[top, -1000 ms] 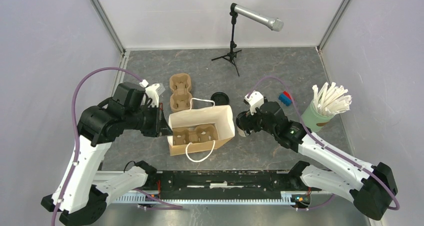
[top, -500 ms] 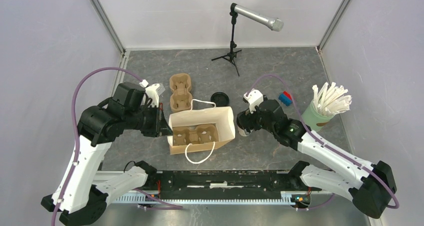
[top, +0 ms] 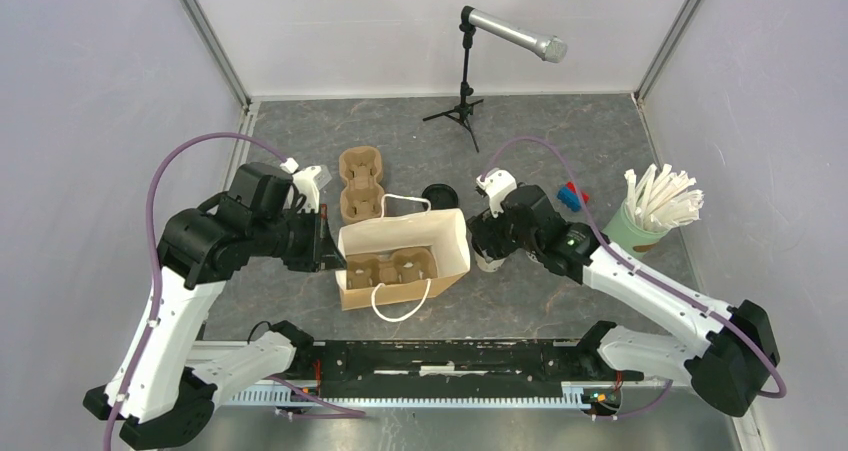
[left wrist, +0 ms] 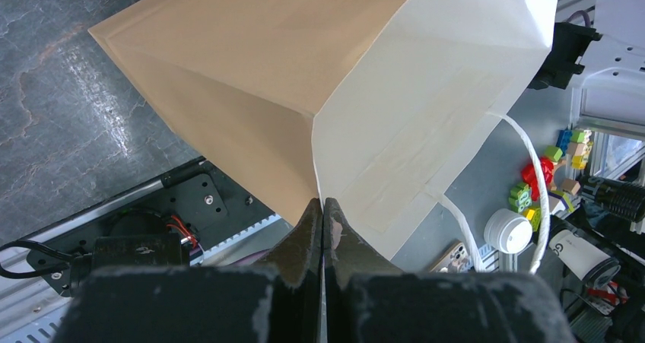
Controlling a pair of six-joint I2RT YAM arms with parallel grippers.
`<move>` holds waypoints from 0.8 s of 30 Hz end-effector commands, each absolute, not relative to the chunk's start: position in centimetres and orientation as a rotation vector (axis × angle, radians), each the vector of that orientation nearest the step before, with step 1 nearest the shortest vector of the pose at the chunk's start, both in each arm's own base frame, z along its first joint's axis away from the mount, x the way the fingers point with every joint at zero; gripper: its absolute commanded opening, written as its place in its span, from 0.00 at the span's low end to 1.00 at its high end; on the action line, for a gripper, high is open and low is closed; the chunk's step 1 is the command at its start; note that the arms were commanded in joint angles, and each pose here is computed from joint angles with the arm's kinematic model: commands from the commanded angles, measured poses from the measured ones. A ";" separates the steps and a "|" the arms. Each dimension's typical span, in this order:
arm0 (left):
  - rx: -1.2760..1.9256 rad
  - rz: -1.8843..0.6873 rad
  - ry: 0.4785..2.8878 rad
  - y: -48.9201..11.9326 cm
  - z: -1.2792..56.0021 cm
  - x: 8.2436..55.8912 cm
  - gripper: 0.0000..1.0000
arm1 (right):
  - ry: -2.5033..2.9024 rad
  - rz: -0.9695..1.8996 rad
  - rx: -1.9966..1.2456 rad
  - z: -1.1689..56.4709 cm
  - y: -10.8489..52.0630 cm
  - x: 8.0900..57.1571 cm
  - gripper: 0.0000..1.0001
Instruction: Pack the takeout coffee
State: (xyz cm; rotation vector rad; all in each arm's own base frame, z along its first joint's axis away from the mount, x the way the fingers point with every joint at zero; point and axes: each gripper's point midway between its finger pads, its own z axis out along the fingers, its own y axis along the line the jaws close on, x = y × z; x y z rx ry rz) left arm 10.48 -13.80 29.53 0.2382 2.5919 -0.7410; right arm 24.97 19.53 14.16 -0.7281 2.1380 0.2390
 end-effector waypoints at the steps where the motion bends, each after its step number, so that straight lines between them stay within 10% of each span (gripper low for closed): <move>1: 0.262 -0.786 2.536 -14.3 31.0 10.7 0.02 | 2.145 0.242 -0.717 15.4 19.8 25.5 0.98; 24: 0.269 -0.791 2.528 -14.3 31.2 10.6 0.02 | 2.190 0.329 -0.764 15.7 20.5 24.5 0.98</move>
